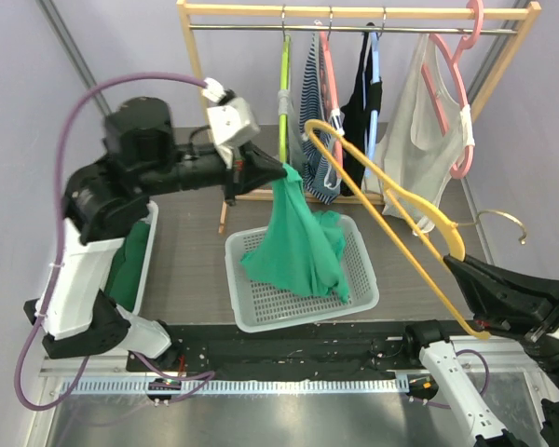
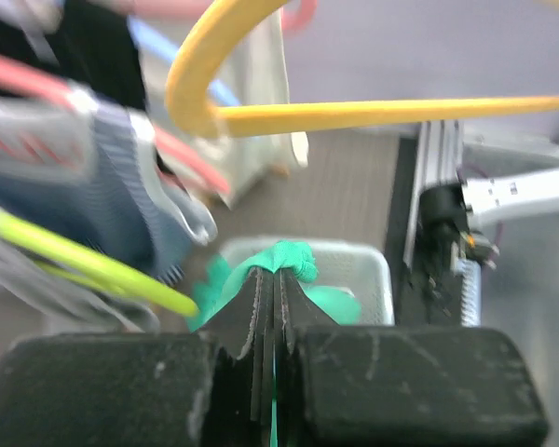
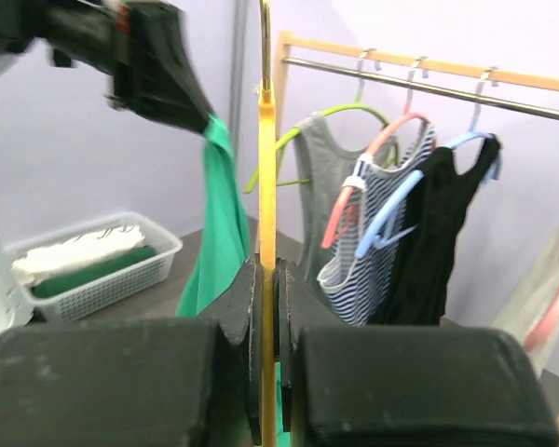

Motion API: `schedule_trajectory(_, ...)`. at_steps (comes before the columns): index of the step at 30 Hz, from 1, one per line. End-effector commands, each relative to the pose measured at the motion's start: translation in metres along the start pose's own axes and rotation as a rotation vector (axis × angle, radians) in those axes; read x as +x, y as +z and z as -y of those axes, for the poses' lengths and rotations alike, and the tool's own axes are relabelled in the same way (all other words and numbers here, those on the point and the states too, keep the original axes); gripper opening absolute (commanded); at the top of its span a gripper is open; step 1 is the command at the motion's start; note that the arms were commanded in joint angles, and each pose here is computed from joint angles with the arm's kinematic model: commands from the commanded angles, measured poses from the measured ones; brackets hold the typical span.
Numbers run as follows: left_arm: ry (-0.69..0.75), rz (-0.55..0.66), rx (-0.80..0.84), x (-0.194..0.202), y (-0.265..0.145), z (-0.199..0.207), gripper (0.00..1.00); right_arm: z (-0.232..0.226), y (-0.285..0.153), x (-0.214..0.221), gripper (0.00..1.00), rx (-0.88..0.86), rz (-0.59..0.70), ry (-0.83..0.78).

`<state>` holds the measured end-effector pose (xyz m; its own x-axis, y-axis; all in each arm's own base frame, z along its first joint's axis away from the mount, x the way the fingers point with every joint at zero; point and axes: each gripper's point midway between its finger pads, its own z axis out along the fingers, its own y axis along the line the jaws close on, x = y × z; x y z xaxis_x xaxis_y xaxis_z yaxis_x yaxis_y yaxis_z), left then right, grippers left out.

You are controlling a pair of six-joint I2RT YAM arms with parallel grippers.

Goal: Remove the tank top from the hanger
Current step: Remove the tank top from the hanger, then place the tank top in the bin.

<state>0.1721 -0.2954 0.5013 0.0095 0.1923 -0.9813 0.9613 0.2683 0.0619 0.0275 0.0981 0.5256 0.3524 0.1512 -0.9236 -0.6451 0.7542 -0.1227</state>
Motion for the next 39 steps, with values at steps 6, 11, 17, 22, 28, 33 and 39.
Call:
schedule_trajectory(6, 0.267, 0.265, 0.062, -0.087, -0.056, 0.031, 0.0, 0.048, 0.014, -0.005, 0.01, 0.223, 0.109, 0.043)
schedule_trajectory(11, 0.312, 0.35, 0.093, -0.112, -0.072, 0.044, 0.0, 0.058, 0.021, 0.009, 0.01, 0.25, 0.088, 0.06)
schedule_trajectory(17, 0.398, 0.509, 0.138, -0.153, -0.103, 0.065, 0.0, 0.067, 0.026, 0.019, 0.01, 0.28, 0.072, 0.07)
schedule_trajectory(22, 0.384, 0.513, 0.149, -0.153, -0.105, 0.068, 0.0, 0.067, 0.028, 0.024, 0.01, 0.277, 0.063, 0.082)
schedule_trajectory(28, 0.363, 0.42, 0.128, -0.132, -0.081, 0.053, 0.0, 0.067, 0.025, 0.026, 0.01, 0.284, 0.066, 0.086)
schedule_trajectory(33, 0.298, 0.248, 0.008, -0.086, -0.034, 0.011, 0.0, 0.068, 0.023, 0.029, 0.01, 0.292, 0.066, 0.089)
schedule_trajectory(39, 0.34, 0.054, -0.177, -0.023, 0.019, -0.049, 0.0, 0.069, 0.019, 0.029, 0.01, 0.306, 0.076, 0.079)
